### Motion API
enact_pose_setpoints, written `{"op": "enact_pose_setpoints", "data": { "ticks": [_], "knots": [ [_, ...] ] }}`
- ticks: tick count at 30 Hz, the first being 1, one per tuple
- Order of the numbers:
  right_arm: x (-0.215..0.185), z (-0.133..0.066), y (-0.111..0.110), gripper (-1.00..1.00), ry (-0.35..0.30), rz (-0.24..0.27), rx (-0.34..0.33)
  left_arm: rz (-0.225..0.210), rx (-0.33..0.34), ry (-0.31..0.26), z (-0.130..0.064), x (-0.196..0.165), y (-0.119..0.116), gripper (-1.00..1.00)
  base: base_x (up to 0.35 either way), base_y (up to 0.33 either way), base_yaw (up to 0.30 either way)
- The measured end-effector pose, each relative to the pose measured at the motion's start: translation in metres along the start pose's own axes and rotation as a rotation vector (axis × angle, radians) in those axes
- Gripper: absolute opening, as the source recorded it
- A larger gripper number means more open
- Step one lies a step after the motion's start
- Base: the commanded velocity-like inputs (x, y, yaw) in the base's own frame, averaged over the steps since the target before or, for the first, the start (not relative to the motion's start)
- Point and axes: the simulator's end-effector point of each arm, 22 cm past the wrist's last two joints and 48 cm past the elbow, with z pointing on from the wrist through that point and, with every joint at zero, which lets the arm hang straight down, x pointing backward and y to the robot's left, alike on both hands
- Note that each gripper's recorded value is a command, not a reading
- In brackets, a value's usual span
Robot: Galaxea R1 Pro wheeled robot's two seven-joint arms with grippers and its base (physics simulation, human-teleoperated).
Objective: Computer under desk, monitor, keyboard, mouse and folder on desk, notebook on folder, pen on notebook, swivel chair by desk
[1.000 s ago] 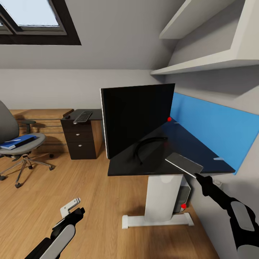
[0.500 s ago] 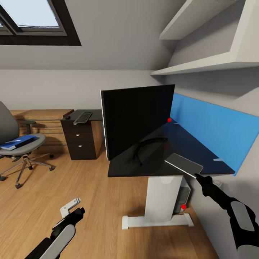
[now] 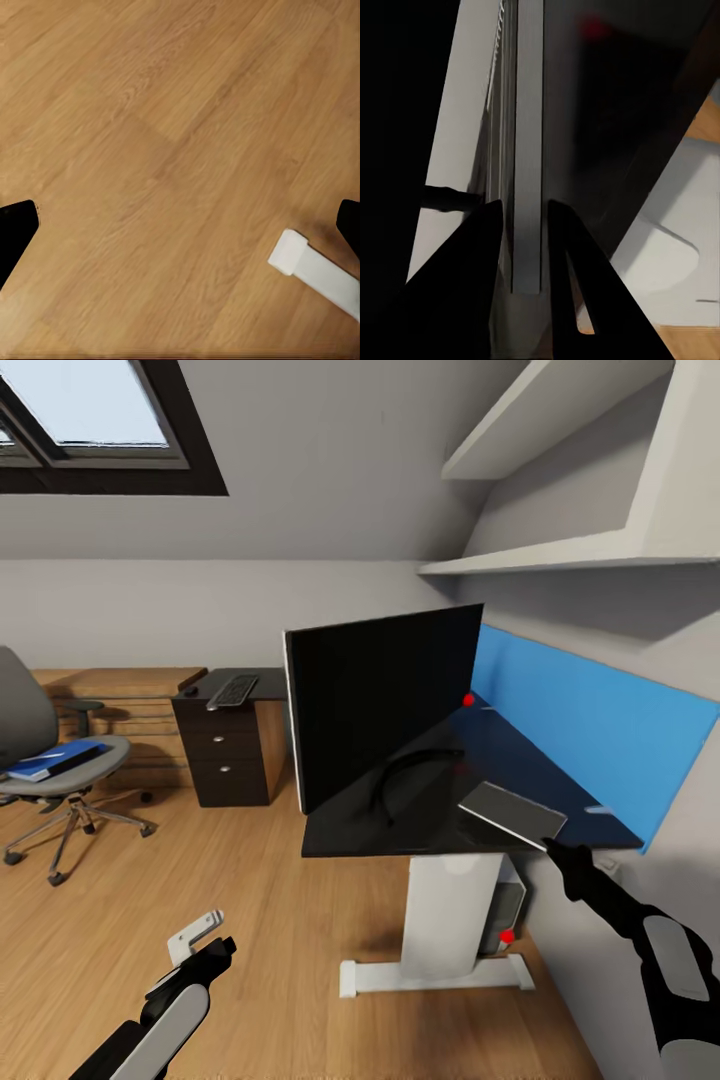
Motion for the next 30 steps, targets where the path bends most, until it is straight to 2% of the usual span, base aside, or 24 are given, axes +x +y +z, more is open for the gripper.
{"op": "enact_pose_setpoints", "data": {
  "ticks": [16, 20, 22, 27, 30],
  "knots": [
    [-0.011, -0.001, 0.037, -1.00, -0.006, -0.013, -0.010, 0.000, 0.001, 0.001, -0.020, -0.023, -0.008, 1.00, -0.324, 0.000, 0.000],
    [-0.008, 0.000, 0.054, -1.00, -0.002, -0.017, -0.031, 0.000, 0.000, 0.001, -0.025, -0.029, -0.010, 1.00, -0.337, 0.000, 0.000],
    [0.012, 0.006, 0.069, -1.00, 0.022, -0.004, -0.058, 0.001, 0.000, 0.001, -0.027, -0.032, -0.011, 1.00, -0.336, 0.000, 0.000],
    [0.037, 0.013, 0.085, -1.00, 0.057, 0.016, -0.075, 0.001, 0.000, 0.002, -0.033, -0.038, -0.012, 1.00, -0.257, 0.000, 0.000],
    [0.064, 0.020, 0.097, -1.00, 0.111, -0.004, -0.077, 0.002, 0.001, 0.003, -0.037, -0.042, -0.014, 1.00, -0.085, 0.000, 0.000]
  ]
}}
